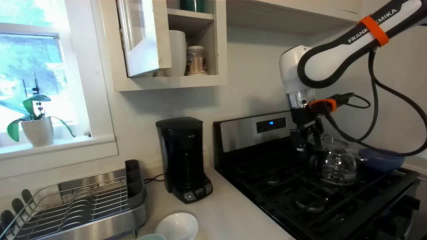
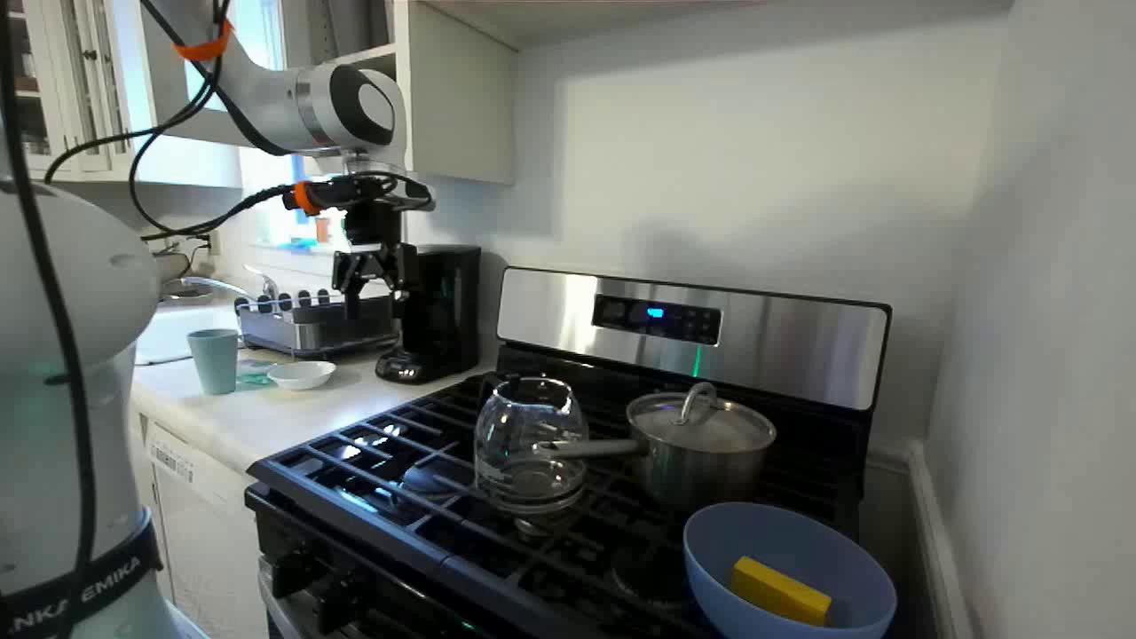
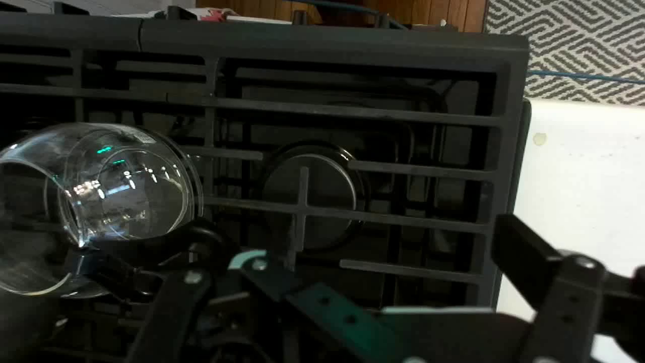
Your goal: Put the blue bowl on the cupboard to the left
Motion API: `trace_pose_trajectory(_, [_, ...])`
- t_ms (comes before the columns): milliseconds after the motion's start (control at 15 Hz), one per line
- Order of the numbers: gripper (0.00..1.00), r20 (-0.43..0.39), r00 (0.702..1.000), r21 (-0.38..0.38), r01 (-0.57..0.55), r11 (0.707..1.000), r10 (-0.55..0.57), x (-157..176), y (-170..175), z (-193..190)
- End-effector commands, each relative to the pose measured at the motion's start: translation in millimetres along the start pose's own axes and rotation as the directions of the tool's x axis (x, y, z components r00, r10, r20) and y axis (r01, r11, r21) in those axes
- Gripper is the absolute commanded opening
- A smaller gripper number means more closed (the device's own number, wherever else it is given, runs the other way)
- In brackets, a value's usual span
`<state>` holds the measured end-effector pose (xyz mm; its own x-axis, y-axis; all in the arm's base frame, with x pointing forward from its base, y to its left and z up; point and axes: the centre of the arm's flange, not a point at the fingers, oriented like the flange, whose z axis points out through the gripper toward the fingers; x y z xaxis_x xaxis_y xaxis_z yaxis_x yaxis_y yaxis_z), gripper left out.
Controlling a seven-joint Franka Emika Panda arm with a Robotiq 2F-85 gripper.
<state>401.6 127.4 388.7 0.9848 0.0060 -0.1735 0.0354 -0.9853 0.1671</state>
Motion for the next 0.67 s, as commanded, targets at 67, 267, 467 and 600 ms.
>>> trace_pose_trajectory(67, [1.00, 0.000, 1.000, 0.000, 0.000, 1.000, 0.000, 0.0, 0.0, 0.0])
trace_pose_trajectory(267, [1.00, -0.081, 0.990, -0.009, -0.118, 0.993, 0.116, 15.2, 35.7, -10.9])
trace_pose_trajectory(467, [1.00, -0.086, 0.969, 0.015, -0.230, 0.973, 0.231, 18.6, 98.2, -30.0])
trace_pose_trajectory(600, [1.00, -0.095, 0.938, 0.046, -0.330, 0.943, 0.333, 11.5, 147.2, -44.1])
